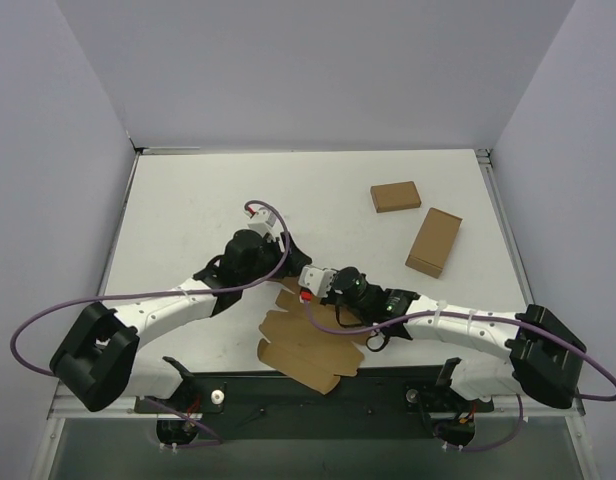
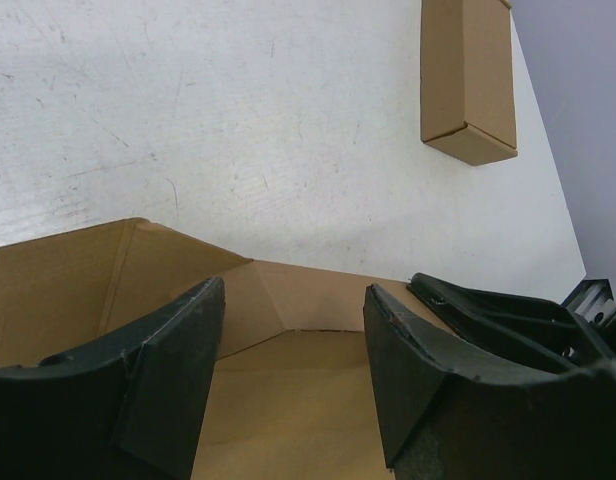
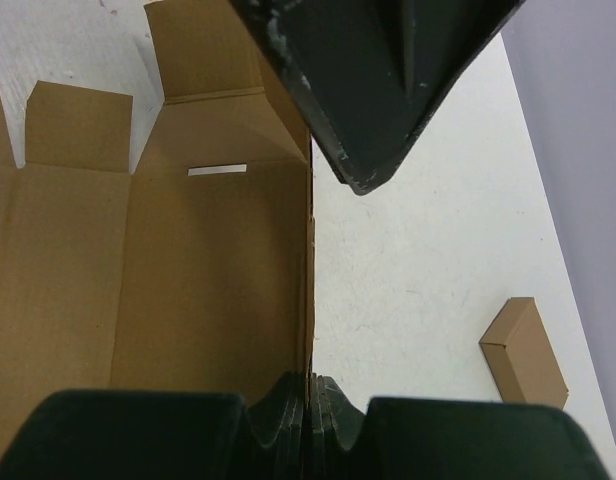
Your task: Fold the paper box
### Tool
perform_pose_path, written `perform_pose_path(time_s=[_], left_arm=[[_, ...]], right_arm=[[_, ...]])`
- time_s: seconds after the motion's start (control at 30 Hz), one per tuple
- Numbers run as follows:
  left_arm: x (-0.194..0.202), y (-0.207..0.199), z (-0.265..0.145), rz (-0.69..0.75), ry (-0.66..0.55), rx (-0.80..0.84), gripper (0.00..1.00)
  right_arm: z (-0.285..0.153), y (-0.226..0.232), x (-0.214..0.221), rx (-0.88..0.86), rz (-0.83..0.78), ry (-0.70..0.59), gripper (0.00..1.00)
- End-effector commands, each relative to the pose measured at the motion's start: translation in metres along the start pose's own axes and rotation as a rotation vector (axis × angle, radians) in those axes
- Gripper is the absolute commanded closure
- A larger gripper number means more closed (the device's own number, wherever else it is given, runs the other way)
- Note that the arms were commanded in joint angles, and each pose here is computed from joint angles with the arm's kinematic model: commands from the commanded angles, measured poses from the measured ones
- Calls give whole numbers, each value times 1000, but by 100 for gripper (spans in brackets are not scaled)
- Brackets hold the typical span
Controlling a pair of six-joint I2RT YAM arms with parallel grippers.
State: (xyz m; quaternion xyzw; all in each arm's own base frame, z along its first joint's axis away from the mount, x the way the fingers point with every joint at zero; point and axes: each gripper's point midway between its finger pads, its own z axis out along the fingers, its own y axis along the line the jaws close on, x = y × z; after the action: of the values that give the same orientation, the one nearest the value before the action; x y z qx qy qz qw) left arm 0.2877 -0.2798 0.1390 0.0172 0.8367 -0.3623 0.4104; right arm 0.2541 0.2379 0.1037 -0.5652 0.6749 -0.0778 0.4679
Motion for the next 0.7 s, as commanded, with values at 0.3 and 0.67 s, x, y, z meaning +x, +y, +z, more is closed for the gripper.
perform_pose_path(time_s=[0.3, 0.67], left_arm=[[18, 5, 13, -79, 57, 78, 47], [10, 3, -14, 123, -24, 157, 22]], right_arm=[[3, -13, -14, 114, -57, 3, 98], [5, -12, -14, 79, -24, -3, 95]])
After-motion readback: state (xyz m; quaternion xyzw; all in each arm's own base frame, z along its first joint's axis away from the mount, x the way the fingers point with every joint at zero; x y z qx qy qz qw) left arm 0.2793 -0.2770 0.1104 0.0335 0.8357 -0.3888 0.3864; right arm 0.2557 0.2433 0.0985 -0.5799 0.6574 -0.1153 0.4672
